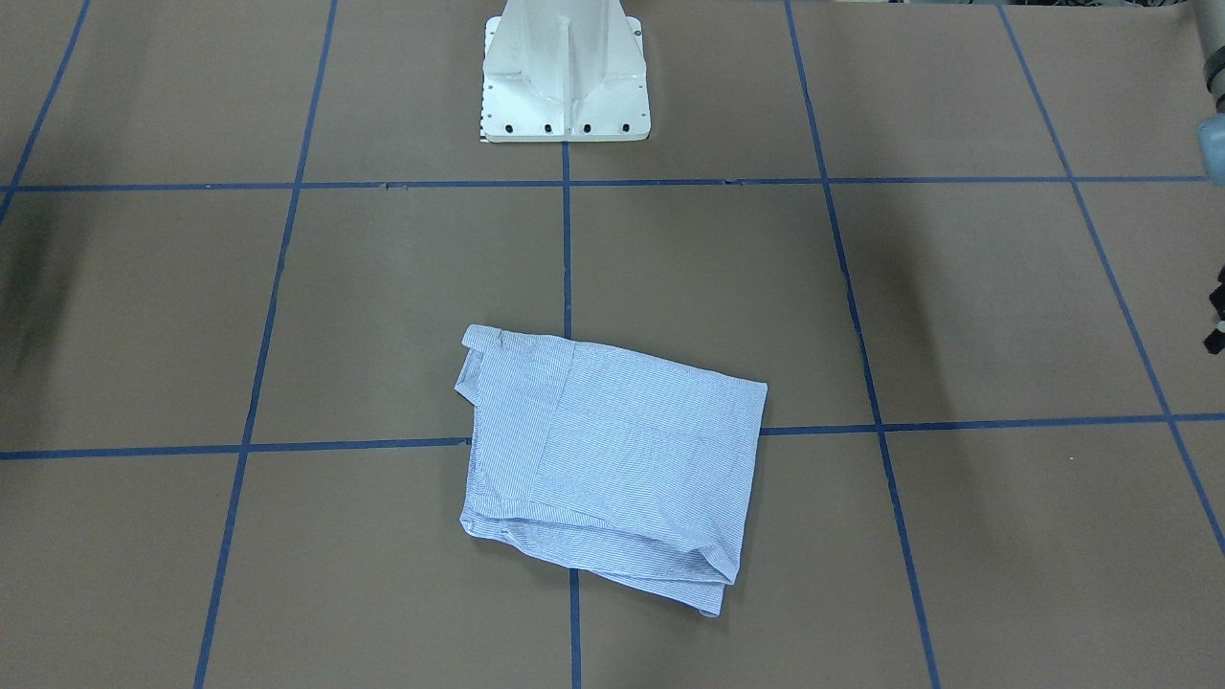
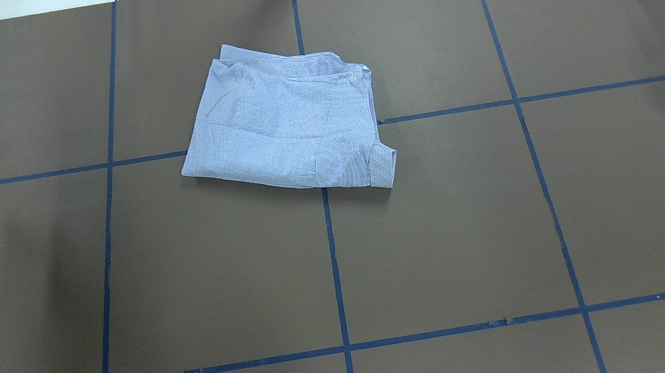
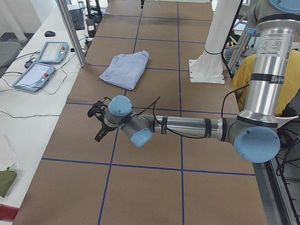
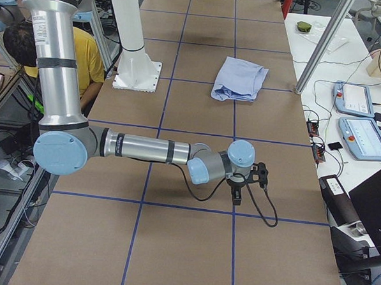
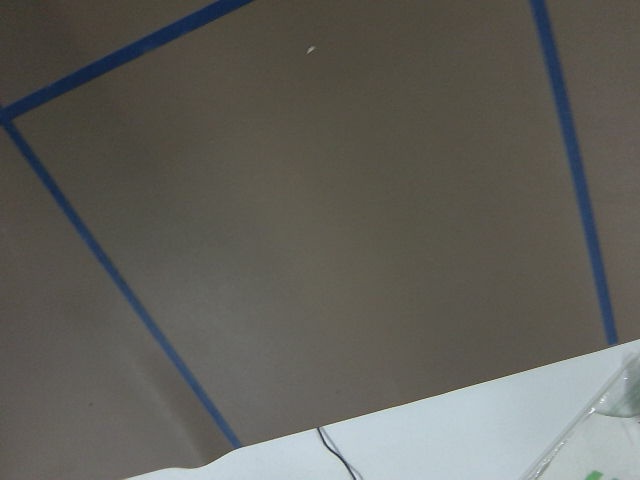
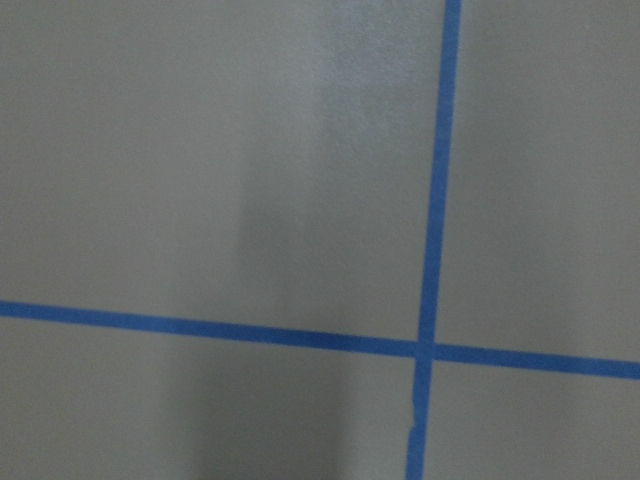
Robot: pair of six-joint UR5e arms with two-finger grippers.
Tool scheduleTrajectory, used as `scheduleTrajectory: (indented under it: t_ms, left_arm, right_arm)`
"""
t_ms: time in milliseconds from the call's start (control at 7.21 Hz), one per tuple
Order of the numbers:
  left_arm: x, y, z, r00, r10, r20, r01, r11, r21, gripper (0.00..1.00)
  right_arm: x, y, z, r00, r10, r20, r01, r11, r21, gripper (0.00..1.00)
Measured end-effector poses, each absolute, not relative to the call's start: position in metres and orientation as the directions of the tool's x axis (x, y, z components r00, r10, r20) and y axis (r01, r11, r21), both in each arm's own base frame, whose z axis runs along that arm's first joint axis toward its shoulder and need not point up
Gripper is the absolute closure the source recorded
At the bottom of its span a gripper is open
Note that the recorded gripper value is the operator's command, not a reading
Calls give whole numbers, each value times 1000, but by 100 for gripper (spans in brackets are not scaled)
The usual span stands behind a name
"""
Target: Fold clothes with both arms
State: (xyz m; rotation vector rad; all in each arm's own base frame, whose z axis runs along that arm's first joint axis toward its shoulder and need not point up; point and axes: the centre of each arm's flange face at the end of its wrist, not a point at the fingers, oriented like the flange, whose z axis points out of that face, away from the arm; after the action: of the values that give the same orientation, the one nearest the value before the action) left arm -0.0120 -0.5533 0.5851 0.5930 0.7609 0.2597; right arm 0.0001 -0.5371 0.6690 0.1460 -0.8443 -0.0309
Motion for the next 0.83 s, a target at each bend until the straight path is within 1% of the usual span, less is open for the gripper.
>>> scheduleTrajectory:
  t_ms: [139, 278, 555, 833]
  left_arm:
    - [-45, -546, 582, 729, 426, -536, -50, 814, 579, 1]
    - [-64, -528, 572, 740, 418, -527, -71, 828, 556, 1]
    - [-73, -486, 566, 744, 385, -546, -84, 864, 496, 1]
    - [-72, -474, 570, 743, 286, -604, -9, 908, 419, 1]
  right_arm:
    - [22, -519, 684, 651, -96, 753, -15, 990, 139, 0]
    - [32, -510, 696, 667, -105, 738, 16, 992, 126, 0]
    - [47, -510, 699, 701, -122, 703, 61, 992, 111, 0]
    - [53, -502, 702, 706, -119, 698, 63, 992, 106, 0]
